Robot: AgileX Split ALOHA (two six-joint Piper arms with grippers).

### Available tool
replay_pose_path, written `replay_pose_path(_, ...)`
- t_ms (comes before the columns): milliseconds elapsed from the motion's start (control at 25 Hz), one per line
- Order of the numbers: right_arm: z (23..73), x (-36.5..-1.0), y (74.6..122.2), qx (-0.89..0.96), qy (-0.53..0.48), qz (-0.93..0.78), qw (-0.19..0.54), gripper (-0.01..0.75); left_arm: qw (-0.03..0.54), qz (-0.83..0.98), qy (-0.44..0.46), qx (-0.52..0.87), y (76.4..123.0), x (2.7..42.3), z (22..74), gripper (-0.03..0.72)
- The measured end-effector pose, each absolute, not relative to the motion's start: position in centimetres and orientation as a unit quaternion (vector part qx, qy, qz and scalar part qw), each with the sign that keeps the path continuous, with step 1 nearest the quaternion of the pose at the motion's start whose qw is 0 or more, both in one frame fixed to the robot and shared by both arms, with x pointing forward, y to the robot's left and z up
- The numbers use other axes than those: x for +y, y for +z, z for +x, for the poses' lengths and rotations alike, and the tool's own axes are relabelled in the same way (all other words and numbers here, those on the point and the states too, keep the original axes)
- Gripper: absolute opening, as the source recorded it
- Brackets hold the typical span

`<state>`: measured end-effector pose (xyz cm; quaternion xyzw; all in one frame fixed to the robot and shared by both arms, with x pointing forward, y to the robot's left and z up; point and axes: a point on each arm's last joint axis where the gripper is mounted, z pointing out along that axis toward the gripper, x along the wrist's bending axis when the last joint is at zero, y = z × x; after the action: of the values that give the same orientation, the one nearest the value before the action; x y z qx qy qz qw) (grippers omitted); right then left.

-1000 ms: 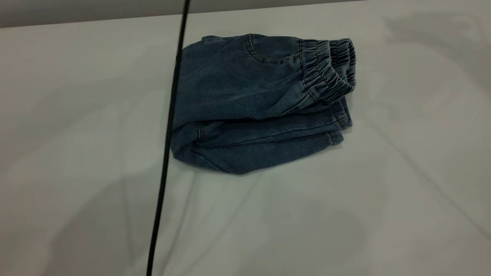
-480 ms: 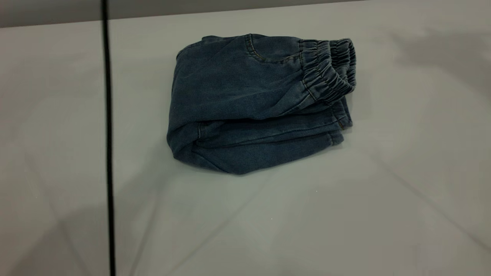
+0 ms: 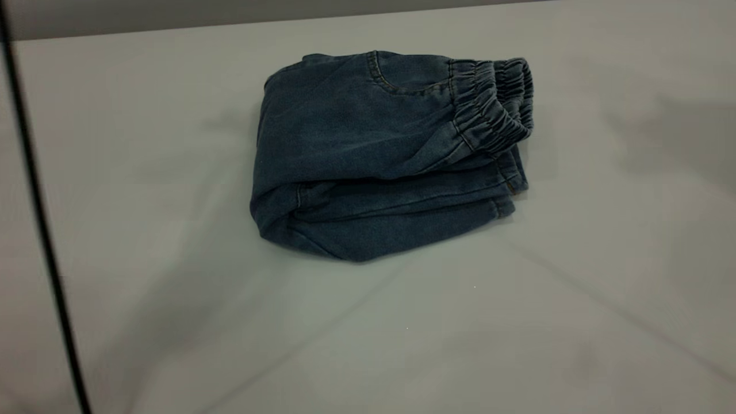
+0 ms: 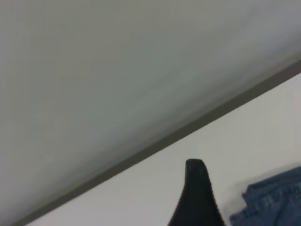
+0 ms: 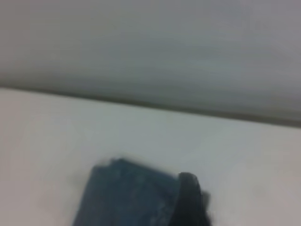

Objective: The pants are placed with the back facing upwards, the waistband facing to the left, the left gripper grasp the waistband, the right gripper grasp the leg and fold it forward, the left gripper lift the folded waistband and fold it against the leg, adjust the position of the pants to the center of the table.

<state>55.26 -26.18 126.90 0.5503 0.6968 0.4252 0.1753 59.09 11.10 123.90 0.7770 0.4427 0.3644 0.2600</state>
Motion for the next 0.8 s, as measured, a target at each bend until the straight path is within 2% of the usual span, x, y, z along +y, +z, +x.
replay_pose_path(440, 47.9, -24.1, 125.6, 0.711, 0.493, 0.496, 0.073, 0.465, 0.293, 0.755, 0.334, 0.482, 126.7, 16.1, 50.9, 0.486)
replay_pose_path(800, 39.5, -24.0, 125.1, 0.711, 0.513, 0.472, 0.089, 0.465, 0.299, 0.763, 0.310, 0.481, 125.9, 20.0, 44.2, 0.486)
